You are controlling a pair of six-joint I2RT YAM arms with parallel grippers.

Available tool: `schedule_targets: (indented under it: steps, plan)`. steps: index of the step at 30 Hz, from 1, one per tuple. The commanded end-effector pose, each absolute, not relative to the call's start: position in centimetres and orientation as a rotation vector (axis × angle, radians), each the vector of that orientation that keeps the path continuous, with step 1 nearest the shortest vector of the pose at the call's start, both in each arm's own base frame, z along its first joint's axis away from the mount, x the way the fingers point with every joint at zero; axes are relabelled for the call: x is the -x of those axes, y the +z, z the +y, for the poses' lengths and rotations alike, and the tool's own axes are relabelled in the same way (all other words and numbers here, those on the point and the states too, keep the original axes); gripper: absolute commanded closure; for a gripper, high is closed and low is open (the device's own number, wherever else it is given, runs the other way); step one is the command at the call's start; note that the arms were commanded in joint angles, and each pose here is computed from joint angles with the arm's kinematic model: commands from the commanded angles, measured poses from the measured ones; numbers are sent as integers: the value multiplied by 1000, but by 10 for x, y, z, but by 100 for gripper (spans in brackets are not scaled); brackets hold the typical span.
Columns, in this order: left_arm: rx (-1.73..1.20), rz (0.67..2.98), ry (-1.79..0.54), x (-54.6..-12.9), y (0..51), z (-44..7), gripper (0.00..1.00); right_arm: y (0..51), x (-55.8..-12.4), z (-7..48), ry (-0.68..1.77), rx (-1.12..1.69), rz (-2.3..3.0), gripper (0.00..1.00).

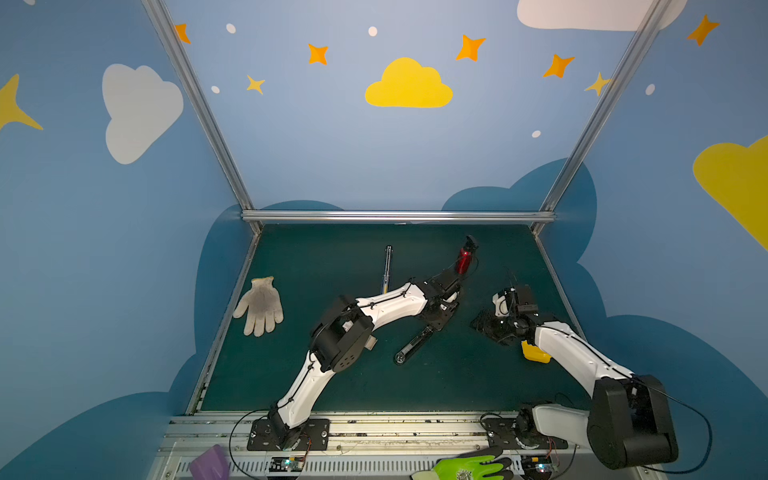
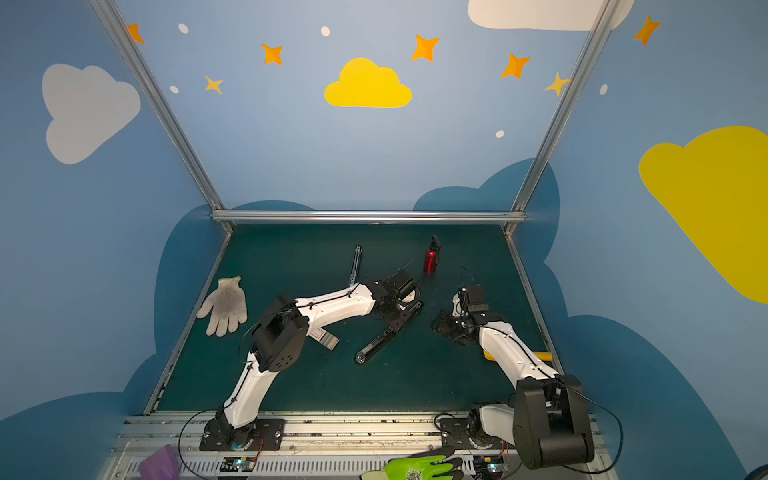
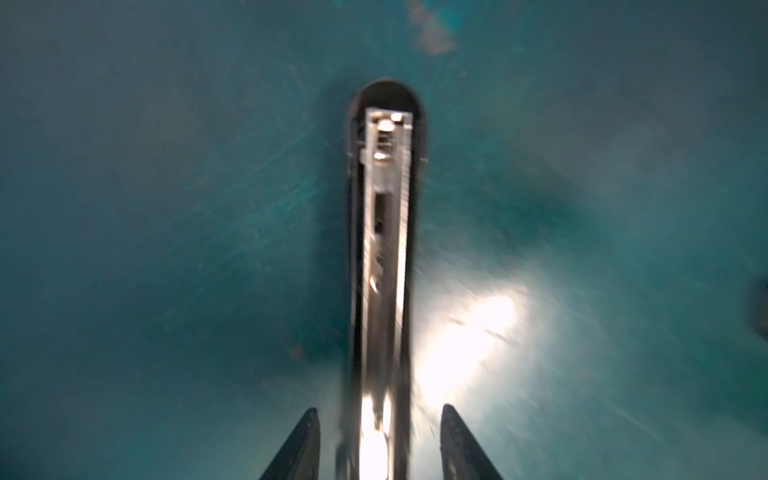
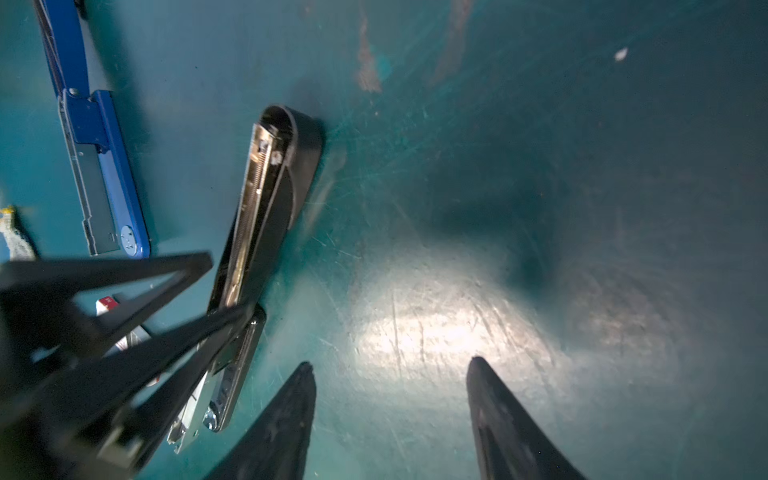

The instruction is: Load the staples into the stapler

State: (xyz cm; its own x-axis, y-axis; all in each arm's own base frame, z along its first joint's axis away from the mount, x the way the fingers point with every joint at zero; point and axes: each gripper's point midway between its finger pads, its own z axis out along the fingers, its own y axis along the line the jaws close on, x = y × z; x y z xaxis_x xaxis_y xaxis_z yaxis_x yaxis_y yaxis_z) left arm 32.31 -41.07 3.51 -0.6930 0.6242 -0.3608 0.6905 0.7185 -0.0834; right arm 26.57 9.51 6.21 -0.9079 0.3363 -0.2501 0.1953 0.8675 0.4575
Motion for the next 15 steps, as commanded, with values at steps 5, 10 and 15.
schedule_targets:
  steps: [5, 10, 15]
  plan:
    - [-1036, 2654, -319, -330, 12, -414, 58, 67, -281, 102, 748, -428, 2643, 42]
    - [-1038, 2638, -338, -328, 9, -413, 72, 61, -297, 106, 875, -481, 2582, 42]
    - [-1014, 2572, -356, -330, 20, -412, 82, 63, -317, 113, 1026, -506, 2479, 40]
